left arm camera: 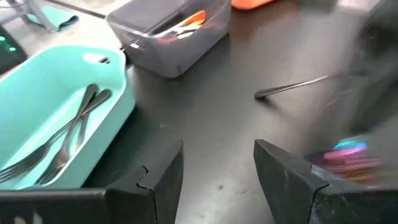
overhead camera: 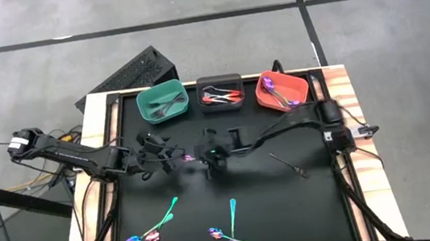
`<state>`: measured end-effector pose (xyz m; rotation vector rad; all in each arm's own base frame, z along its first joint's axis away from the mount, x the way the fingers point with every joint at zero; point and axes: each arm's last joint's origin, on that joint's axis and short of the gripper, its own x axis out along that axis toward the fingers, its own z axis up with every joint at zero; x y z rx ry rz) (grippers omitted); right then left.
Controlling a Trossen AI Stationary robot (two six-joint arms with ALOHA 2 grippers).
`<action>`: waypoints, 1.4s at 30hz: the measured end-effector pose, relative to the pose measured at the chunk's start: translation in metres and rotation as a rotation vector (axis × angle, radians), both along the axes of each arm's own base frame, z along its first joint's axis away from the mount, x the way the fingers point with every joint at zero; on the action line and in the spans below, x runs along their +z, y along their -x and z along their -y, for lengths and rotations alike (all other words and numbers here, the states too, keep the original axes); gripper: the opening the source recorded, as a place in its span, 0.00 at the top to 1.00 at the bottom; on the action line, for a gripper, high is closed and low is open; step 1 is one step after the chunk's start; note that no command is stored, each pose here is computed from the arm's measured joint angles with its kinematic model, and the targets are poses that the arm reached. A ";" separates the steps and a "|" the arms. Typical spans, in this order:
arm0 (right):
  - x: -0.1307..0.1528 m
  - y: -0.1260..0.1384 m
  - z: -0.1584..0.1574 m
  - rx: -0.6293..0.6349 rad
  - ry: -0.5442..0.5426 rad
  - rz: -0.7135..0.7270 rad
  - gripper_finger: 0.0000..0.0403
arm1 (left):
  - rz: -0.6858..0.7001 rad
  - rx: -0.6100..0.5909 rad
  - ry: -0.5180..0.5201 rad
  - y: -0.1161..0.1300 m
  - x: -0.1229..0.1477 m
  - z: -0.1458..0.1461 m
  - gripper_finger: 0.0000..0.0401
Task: Sort silverware by color (type)
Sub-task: Put the blue spoon into the orange bin
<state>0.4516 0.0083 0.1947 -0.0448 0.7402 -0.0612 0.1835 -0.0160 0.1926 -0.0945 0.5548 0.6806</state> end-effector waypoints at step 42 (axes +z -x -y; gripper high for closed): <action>0.006 0.250 0.163 -0.810 0.360 -0.406 0.90 | 0.030 0.102 0.019 0.015 -0.014 0.000 0.54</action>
